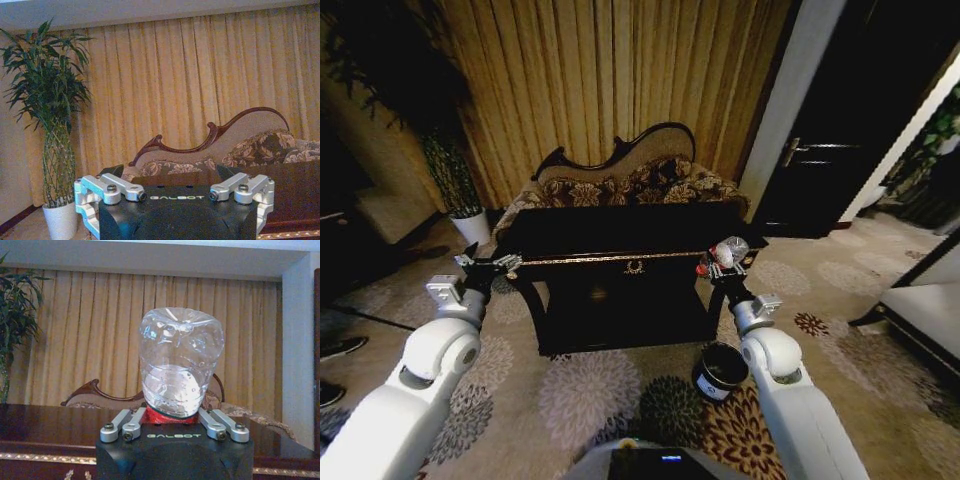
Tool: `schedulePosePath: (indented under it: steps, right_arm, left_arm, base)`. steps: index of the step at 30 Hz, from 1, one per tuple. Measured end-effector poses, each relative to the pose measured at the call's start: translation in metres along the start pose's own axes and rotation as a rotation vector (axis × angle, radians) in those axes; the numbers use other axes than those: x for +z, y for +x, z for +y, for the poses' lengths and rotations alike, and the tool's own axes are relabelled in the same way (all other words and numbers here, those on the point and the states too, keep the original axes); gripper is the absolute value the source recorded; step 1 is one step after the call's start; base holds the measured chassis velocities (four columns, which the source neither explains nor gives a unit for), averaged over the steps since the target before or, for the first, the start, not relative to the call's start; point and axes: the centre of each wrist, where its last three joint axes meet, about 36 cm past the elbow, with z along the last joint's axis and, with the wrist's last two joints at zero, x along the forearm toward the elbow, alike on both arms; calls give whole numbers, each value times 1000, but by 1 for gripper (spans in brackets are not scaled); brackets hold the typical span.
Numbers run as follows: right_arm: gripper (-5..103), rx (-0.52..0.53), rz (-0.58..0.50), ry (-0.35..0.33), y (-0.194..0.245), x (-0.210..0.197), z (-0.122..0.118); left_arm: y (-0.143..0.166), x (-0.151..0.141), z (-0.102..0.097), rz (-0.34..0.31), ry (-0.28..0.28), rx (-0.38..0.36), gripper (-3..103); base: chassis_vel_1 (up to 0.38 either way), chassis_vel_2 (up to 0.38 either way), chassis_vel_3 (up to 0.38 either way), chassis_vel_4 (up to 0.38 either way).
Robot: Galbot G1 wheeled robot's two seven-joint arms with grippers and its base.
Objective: Move to the front of the table and place the trash on the table into the trash bin.
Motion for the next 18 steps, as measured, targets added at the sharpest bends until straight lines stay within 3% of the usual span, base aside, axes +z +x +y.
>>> schedulePosePath:
  steps: [10, 18]
  right_arm:
    - [27, 30, 72, 18, -3, 43, 0]
    - [27, 82, 192, 19, -22, 118, -14]
  left_arm:
    - [2, 6, -1, 10, 19, -6, 100]
    - [7, 0, -4, -10, 28, 2, 100]
  base:
    - [84, -84, -90, 80]
    - [0, 0, 0, 0]
